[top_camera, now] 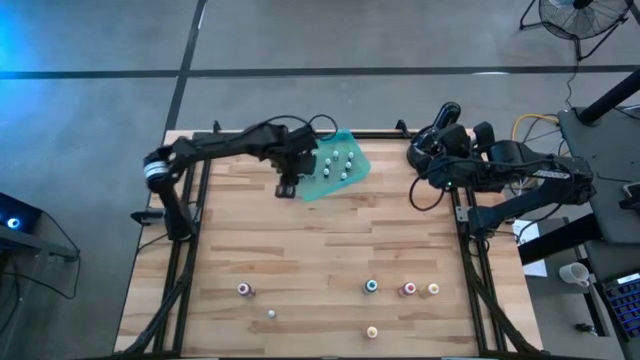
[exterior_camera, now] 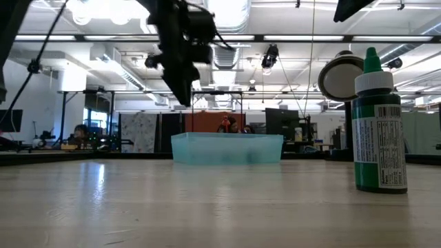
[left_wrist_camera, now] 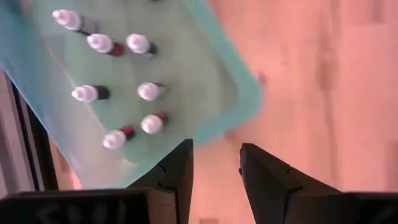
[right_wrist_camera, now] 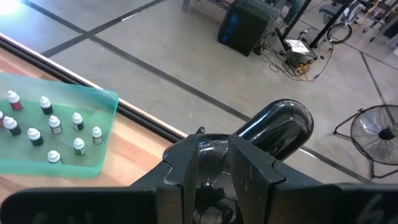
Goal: Pick & Place food coloring
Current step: Put the orange small food coloring into the green bin
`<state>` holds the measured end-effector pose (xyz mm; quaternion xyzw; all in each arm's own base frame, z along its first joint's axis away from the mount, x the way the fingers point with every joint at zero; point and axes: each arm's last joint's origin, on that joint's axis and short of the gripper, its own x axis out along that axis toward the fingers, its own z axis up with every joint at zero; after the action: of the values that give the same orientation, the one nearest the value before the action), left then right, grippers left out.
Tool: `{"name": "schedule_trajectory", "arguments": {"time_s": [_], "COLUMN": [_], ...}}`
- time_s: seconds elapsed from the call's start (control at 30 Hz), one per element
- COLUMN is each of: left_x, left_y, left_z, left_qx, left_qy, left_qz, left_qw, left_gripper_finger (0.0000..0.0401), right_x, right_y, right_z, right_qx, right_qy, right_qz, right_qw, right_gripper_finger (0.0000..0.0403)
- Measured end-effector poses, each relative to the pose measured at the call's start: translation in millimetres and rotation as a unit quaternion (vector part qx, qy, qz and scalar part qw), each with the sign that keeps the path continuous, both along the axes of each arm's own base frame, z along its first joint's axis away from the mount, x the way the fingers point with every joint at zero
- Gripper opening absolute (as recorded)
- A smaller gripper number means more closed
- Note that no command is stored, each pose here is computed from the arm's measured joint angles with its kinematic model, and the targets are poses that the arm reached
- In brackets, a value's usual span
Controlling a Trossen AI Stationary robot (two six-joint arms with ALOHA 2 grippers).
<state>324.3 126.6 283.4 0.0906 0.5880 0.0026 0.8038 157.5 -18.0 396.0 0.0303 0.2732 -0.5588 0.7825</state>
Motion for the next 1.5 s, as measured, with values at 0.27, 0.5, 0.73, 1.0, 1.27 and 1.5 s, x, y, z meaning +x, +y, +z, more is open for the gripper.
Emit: {"name": "schedule_trajectory", "arguments": {"time_s": [0.27, 0.5, 0.73, 1.0, 1.27, 1.5], "left_x": [-41.1, -67.4, -80.9, -74.9, -83.5, -91.7], "left_y": [-76.3, -178.7, -260.7, -286.3, -280.6, -278.9], "left_z": [15.7, 5.8, -18.4, -27.0, -19.0, 5.3], "left_qx": [-0.009, -0.042, -0.036, -0.046, -0.066, -0.120], "left_qy": [-0.025, -0.044, -0.056, -0.039, 0.004, 0.020], "left_qz": [-0.034, -0.146, -0.197, -0.221, -0.132, -0.004], "left_qw": [0.999, 0.987, 0.978, 0.974, 0.989, 0.992], "left_gripper_finger": [0.0101, 0.0101, 0.0101, 0.0101, 0.0101, 0.0101], "right_x": [0.4, 1.6, 2.1, 2.3, 2.4, 2.6], "right_y": [-4.1, -5.2, -5.1, -5.0, -5.0, -5.1], "right_z": [-4.2, -10.9, -11.8, -11.8, -12.2, -13.8], "right_qx": [-0.002, -0.003, -0.002, -0.002, 0.000, -0.001], "right_qy": [0.017, 0.034, 0.034, 0.032, 0.033, 0.036], "right_qz": [-0.009, -0.009, -0.009, -0.010, -0.009, -0.009], "right_qw": [1.000, 0.999, 0.999, 0.999, 0.999, 0.999], "right_gripper_finger": [0.0082, 0.0082, 0.0082, 0.0082, 0.0082, 0.0082]}}
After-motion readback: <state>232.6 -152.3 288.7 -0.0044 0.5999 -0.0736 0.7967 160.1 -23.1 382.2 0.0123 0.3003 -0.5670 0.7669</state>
